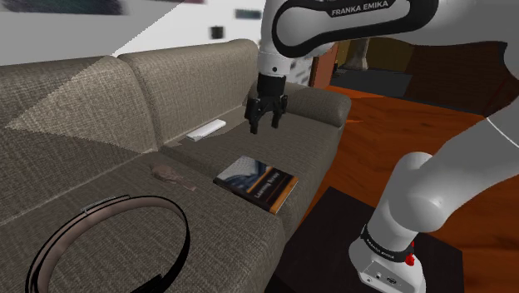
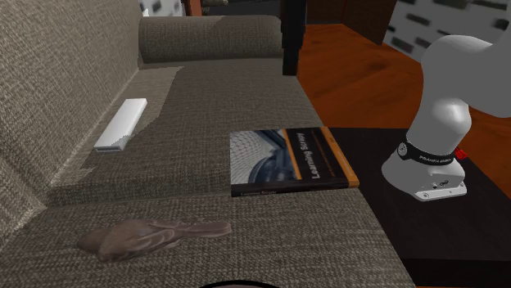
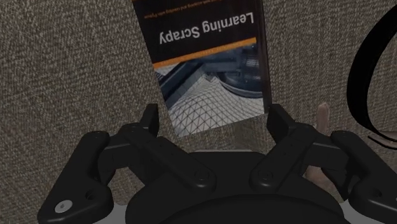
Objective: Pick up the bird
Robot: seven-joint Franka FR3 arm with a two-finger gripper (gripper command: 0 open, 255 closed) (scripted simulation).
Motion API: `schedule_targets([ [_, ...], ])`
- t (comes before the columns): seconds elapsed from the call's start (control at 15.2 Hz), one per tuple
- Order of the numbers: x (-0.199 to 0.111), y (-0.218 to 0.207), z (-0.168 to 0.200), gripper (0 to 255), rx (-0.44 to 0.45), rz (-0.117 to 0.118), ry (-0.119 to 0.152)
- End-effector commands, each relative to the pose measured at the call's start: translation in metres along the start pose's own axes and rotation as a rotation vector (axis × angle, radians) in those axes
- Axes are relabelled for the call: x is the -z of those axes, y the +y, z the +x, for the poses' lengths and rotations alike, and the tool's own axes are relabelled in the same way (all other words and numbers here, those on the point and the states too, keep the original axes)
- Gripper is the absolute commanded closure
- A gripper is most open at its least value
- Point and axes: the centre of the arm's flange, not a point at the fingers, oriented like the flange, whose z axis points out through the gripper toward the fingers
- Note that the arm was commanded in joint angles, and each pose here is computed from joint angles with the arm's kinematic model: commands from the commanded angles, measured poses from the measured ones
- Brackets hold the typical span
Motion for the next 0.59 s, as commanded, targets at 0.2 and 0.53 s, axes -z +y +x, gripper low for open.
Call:
schedule_targets([
  [0.2, -0.028, -0.046, 0.039, 0, 0.037, -0.002, 0.004],
  [0.53, -0.058, -0.092, 0.075, 0, 0.073, -0.005, 0.007],
])
